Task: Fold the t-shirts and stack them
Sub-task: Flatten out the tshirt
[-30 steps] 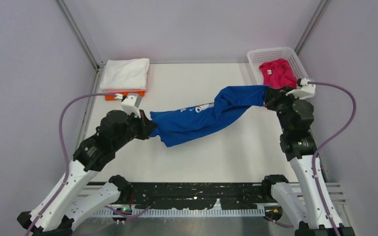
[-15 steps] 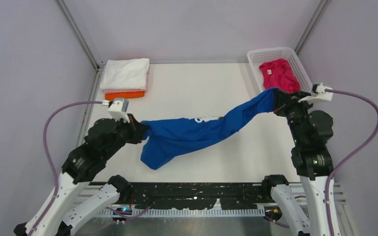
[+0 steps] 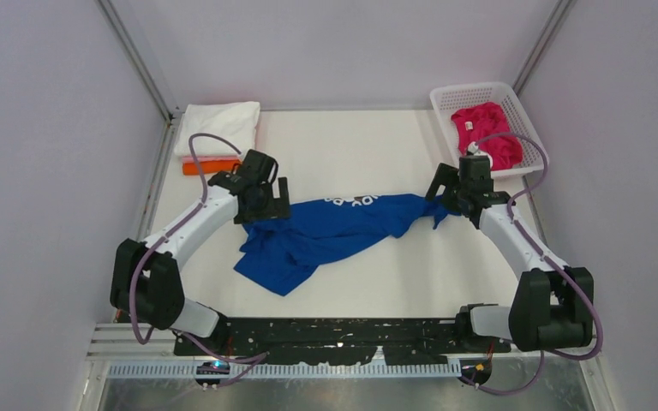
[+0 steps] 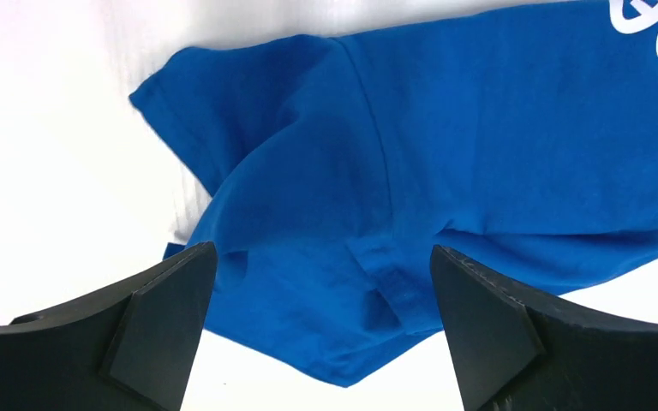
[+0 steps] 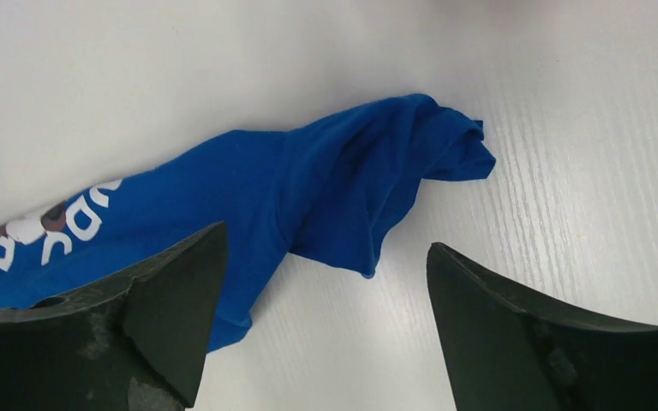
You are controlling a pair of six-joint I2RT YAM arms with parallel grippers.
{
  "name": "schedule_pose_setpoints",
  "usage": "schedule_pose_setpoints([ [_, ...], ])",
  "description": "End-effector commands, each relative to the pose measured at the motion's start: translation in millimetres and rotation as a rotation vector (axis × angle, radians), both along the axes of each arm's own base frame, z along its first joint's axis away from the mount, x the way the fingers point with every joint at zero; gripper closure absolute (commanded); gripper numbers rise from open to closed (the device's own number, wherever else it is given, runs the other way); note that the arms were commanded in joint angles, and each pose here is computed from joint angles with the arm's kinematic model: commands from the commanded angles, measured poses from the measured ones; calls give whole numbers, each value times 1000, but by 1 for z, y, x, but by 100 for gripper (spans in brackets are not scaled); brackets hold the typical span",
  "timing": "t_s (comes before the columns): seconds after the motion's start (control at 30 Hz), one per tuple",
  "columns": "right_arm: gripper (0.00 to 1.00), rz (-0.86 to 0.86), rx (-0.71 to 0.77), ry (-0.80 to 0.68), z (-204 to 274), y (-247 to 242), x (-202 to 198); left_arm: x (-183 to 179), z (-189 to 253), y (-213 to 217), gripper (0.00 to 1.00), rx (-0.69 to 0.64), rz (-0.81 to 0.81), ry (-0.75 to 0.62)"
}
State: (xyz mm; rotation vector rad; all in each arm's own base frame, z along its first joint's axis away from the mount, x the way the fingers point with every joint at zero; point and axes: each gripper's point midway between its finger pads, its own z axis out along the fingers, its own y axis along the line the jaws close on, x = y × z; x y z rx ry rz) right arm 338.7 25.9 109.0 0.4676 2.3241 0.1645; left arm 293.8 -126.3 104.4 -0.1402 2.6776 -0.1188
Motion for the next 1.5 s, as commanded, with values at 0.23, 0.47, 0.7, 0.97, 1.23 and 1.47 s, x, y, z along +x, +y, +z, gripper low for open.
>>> schedule_pose_setpoints([
  [0.23, 5, 120, -32, -140, 41, 11, -9, -62, 4, 51, 0, -4, 121, -116],
  [0.47, 4, 382, 64, -114, 20, 81, -42, -54, -26, 47, 2, -108, 153, -99],
  [0.7, 4, 412, 172, -131, 8, 105, -47, -13, -35, 37, 20, -189, 141, -121],
  [0.97, 0, 355, 210, -91, -15, 113, -43, 8, -45, 38, 80, -182, 135, -93],
  [1.23, 5, 273, 121, -68, -33, 98, -27, 16, -20, 42, 100, -189, 136, -196],
  [1.47, 26, 278, 195, -142, -21, 116, -3, 5, 14, 53, 100, -175, 169, -292],
])
